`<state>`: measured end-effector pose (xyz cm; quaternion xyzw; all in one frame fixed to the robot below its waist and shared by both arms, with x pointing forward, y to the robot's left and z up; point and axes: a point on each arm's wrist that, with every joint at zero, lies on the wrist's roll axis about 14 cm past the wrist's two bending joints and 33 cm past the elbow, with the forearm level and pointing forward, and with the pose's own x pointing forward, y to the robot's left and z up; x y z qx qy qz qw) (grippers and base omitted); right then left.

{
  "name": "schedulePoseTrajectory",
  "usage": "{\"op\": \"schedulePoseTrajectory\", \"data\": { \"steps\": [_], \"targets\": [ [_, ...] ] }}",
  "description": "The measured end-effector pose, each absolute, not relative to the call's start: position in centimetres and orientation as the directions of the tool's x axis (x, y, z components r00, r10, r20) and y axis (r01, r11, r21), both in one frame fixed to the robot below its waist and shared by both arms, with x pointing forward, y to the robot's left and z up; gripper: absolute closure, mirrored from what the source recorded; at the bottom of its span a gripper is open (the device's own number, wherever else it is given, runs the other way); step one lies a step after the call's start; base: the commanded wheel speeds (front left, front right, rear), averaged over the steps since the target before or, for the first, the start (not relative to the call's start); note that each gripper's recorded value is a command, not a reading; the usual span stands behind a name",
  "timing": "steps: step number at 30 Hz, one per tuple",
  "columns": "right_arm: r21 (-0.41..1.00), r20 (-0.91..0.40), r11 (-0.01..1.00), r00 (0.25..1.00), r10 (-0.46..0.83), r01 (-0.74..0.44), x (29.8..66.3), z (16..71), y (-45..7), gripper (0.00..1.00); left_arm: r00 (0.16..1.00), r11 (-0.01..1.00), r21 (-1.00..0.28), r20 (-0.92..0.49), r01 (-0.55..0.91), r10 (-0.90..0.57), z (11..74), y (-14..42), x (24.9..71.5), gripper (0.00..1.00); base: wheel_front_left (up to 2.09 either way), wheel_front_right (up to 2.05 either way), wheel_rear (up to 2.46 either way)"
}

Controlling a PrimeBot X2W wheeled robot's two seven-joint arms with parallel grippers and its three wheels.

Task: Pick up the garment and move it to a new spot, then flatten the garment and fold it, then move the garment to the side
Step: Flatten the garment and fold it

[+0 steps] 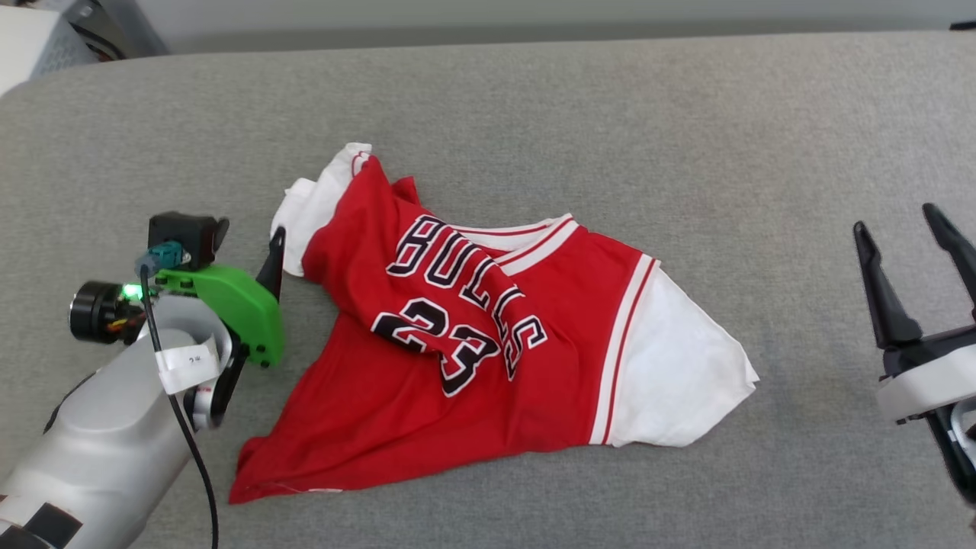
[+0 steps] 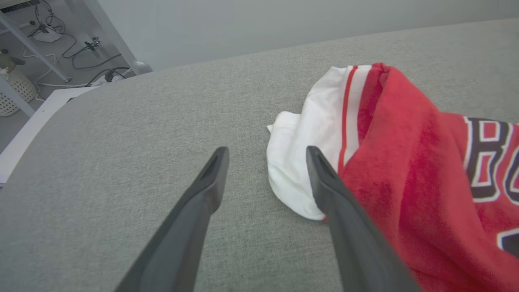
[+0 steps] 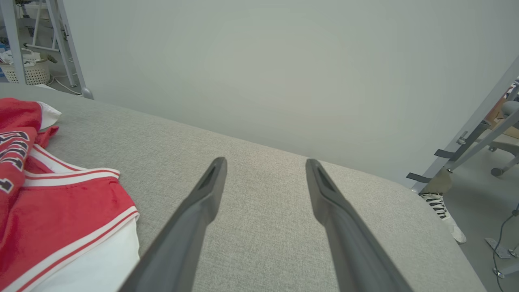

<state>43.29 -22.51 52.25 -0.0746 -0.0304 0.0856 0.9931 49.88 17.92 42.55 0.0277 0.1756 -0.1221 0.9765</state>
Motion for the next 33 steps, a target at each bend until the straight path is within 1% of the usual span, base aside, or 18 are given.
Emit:
{"op": "schedulePoseTrajectory", "data": {
  "steps": [3,4,7,9,12,15,17,18,21,24,28,31,33],
  "targets": [
    [-0.191,0.078,0.962,0.974,0.213,-0.196,43.8,54.5,-21.9,0.0,0.963,0.981,0.039,-0.199,0.192,-0.18,47.3,18.1,50.5,0.0,0.0,0.0,0.0],
    [-0.207,0.086,0.955,0.969,0.232,-0.21,44.1,55.3,-21.6,0.0,0.975,0.983,0.056,-0.145,0.177,-0.167,48.9,18.1,50.3,0.0,0.0,0.0,0.0],
    [-0.248,0.08,0.932,0.953,0.293,-0.266,44.9,57.3,-20.6,0.0,0.993,0.99,0.091,-0.043,0.112,-0.108,51.4,19.3,48.7,0.0,0.0,0.0,0.0],
    [-0.257,0.012,0.911,0.942,0.336,-0.322,45.4,57.2,-19.6,0.0,0.996,0.991,0.106,0.005,0.084,-0.085,52.4,19.6,47.3,0.0,0.0,0.0,0.0],
    [-0.248,-0.147,0.874,0.908,0.391,-0.417,45.4,55.9,-18.3,0.0,0.997,0.99,0.135,0.064,0.043,-0.052,53.5,20.2,45.5,0.0,0.0,0.0,0.0],
    [-0.194,-0.357,0.839,0.834,0.422,-0.508,44.4,53.3,-17.4,0.0,0.994,0.989,0.145,0.108,0.006,-0.022,54.2,20.5,44.0,0.0,0.0,0.0,0.0],
    [-0.142,-0.509,0.819,0.751,0.421,-0.556,43.1,51.1,-17.3,0.0,0.993,0.989,0.147,0.12,-0.002,-0.015,54.1,20.4,43.0,0.0,0.0,0.0,0.0],
    [-0.124,-0.568,0.81,0.71,0.416,-0.573,42.4,50.2,-17.3,0.0,0.993,0.989,0.148,0.122,-0.009,-0.009,54.0,20.3,42.6,0.0,0.0,0.0,0.0],
    [-0.062,-0.691,0.798,0.603,0.399,-0.599,41.1,48.2,-17.5,0.0,0.992,0.988,0.151,0.122,-0.022,0.004,53.4,20.2,41.9,0.0,0.0,0.0,0.0],
    [-0.013,-0.758,0.794,0.525,0.389,-0.608,40.3,46.4,-17.6,0.0,0.992,0.989,0.146,0.128,-0.03,0.011,53.2,20.0,41.6,0.0,0.0,0.0,0.0],
    [0.061,-0.806,0.793,0.439,0.397,-0.606,39.5,43.2,-16.8,0.0,0.992,0.99,0.135,0.124,-0.043,0.026,52.7,20.1,41.7,0.0,0.0,0.0,0.0],
    [0.1,-0.823,0.792,0.397,0.406,-0.603,39.0,40.7,-16.0,0.0,0.993,0.989,0.142,0.115,-0.049,0.033,52.2,20.2,41.8,0.0,0.0,0.0,0.0],
    [0.128,-0.844,0.788,0.35,0.406,-0.603,38.1,38.7,-15.5,0.0,0.993,0.988,0.145,0.107,-0.053,0.038,51.8,20.4,41.9,0.0,0.0,0.0,0.0]
  ]
}}
